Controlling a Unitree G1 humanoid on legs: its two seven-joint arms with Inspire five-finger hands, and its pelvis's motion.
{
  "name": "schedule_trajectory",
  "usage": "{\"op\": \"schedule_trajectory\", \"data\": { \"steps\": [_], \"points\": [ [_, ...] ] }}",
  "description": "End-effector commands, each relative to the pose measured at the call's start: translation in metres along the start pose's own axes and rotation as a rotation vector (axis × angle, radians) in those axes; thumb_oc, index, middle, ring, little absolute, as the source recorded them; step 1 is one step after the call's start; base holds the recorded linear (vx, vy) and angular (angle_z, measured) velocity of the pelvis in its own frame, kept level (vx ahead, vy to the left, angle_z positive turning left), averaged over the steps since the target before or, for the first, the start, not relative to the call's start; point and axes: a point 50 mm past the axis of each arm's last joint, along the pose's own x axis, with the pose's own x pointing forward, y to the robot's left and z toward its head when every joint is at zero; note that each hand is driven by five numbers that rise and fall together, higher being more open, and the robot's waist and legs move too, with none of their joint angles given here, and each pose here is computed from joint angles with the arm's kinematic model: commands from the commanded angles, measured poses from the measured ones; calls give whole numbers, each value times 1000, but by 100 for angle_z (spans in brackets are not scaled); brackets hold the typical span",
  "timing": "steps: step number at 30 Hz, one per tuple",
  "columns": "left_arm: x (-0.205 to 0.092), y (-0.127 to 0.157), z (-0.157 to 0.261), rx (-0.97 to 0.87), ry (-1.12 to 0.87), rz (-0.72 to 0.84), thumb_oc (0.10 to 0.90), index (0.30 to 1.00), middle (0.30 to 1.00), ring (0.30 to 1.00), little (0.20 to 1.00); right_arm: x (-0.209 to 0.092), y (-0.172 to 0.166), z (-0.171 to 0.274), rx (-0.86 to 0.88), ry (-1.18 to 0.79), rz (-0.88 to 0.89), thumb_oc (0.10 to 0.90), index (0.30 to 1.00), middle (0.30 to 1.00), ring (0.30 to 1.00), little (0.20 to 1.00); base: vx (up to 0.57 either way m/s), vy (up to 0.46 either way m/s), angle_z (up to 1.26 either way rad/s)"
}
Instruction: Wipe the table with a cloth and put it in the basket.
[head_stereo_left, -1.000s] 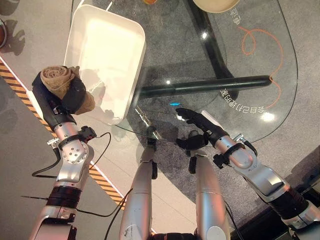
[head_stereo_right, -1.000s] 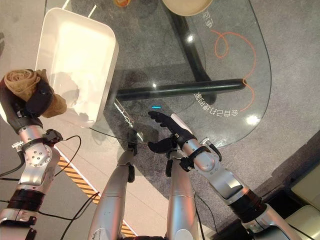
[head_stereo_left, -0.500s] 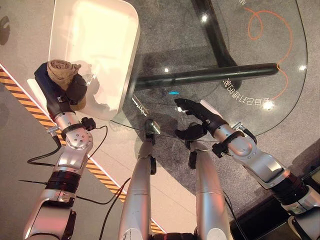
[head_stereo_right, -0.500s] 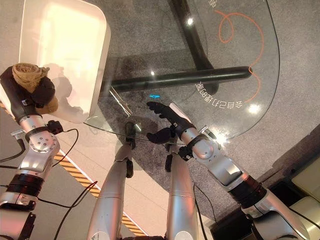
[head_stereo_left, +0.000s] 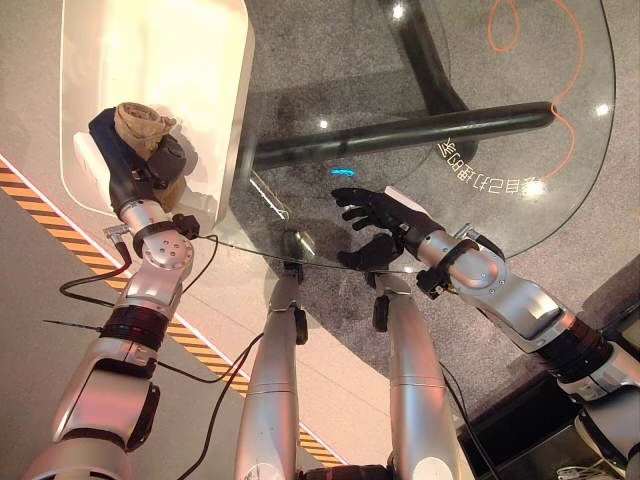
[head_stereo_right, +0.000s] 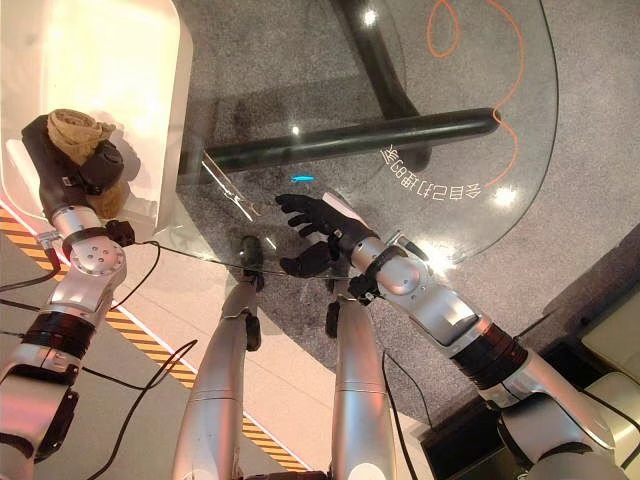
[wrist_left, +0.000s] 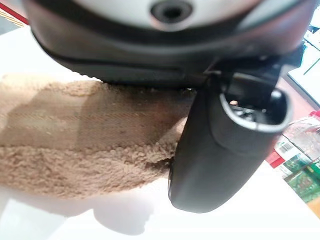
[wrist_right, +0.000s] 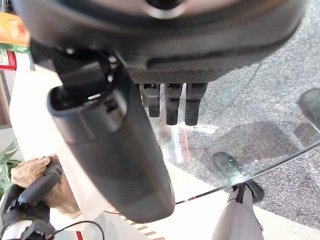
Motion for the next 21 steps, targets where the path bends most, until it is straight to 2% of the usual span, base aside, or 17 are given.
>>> {"op": "schedule_trajectory", "data": {
  "steps": [1, 7, 13, 14, 15, 16, 18, 19, 21],
  "points": [
    [21, 16, 31, -72, -144, 59, 100, 300, 300, 300, 200, -2, 19, 1, 51, -22, 105, 800, 900, 900, 900, 900, 0, 0, 0],
    [24, 6, 35, -55, -132, 4, 100, 300, 300, 300, 200, 1, 17, 1, 43, -28, 94, 800, 900, 900, 900, 900, 0, 0, 0],
    [23, 1, 22, -30, -43, -29, 100, 300, 300, 300, 200, 3, 17, 1, 36, -32, 89, 800, 900, 900, 900, 900, 0, 0, 0],
    [23, 1, 21, -36, -30, -37, 182, 371, 371, 371, 282, 3, 17, 1, 35, -34, 88, 800, 900, 900, 900, 900, 0, 0, 0],
    [23, 0, 20, -38, -22, -46, 402, 559, 559, 559, 502, 3, 17, 1, 36, -35, 89, 800, 900, 900, 900, 900, 0, 0, 0],
    [23, -1, 19, -37, -18, -56, 690, 806, 806, 806, 790, 3, 17, 1, 36, -37, 89, 800, 900, 900, 900, 900, 0, 0, 0],
    [22, -3, 18, -24, -14, -79, 726, 836, 836, 836, 826, 3, 17, 1, 36, -40, 90, 800, 900, 900, 900, 900, 0, 0, 0],
    [22, -5, 17, -14, -9, -92, 800, 900, 900, 900, 900, 3, 17, 2, 35, -42, 91, 800, 900, 900, 900, 900, 0, 0, 0],
    [22, -6, 16, -7, 0, -103, 800, 900, 900, 900, 900, 4, 18, 3, 35, -45, 87, 800, 900, 900, 900, 900, 0, 0, 0]
  ]
}}
